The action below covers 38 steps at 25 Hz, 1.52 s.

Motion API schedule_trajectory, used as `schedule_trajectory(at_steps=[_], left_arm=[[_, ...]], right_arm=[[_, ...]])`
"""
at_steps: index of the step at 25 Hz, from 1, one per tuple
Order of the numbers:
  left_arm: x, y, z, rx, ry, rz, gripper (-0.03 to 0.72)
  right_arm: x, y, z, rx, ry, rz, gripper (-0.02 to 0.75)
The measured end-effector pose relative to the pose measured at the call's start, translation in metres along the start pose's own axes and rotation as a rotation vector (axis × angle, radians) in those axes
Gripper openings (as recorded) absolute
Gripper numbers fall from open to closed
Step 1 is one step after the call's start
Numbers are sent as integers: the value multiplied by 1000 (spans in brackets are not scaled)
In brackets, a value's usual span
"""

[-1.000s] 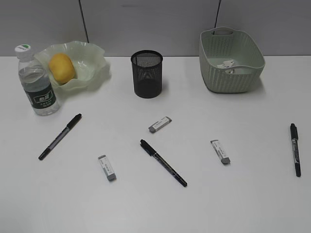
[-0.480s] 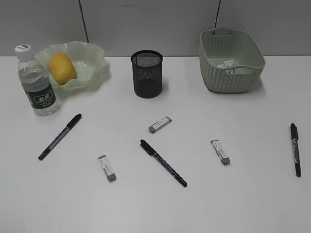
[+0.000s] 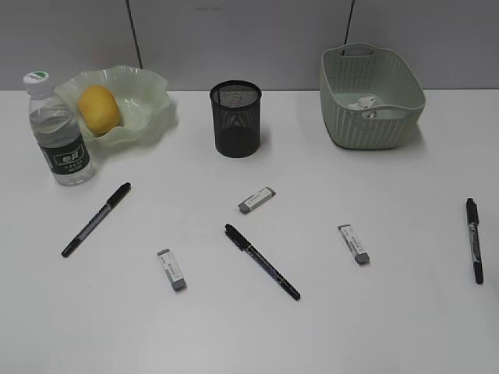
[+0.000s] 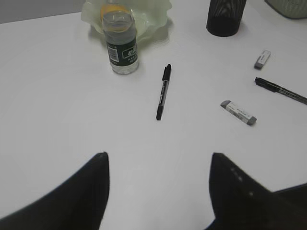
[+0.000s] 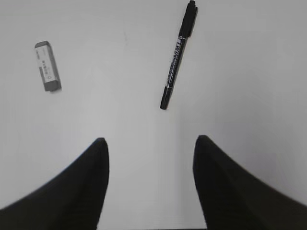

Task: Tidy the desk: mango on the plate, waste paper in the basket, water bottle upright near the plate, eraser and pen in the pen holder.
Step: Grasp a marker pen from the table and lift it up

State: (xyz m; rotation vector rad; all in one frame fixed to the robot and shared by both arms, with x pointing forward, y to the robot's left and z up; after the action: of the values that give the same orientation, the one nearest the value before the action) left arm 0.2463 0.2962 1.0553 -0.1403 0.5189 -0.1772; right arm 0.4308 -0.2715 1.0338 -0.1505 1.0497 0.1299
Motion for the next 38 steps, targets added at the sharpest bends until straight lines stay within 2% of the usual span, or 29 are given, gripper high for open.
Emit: schedule_trajectory(at_steps=[7, 14, 19, 26, 31, 38], left_arm=[[-5, 0, -2, 1, -33, -6, 489], [-5, 0, -3, 1, -34, -6, 487], [-5, 0, -3, 1, -34, -6, 487], [-5, 0, -3, 1, -34, -6, 482], [-5, 0, -3, 1, -34, -6, 481], [-5, 0, -3, 1, -34, -6, 479]], right_arm=[[77, -4, 53, 20, 207, 1, 448], [145, -37, 68, 116, 349, -28, 448], [178, -54, 72, 160, 389, -38, 430], [214, -58, 85, 182, 406, -25, 417], [227, -58, 90, 204, 411, -16, 385], [230, -59, 88, 203, 425, -29, 380]])
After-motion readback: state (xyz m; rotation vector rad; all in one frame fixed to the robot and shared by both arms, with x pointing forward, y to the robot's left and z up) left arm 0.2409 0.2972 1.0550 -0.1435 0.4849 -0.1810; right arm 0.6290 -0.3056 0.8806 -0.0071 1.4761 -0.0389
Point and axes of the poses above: a point on each arm's last joint axis where the gripper is mounted, x pointing out along that axis toward the gripper, y along the wrist's bending axis when the last joint is at zero, z = x × y, the point moved 1 cm from there along x, pointing out along that axis toward the gripper, and after that the axes turned 12 degrees about -x, right-handed, at the moved point
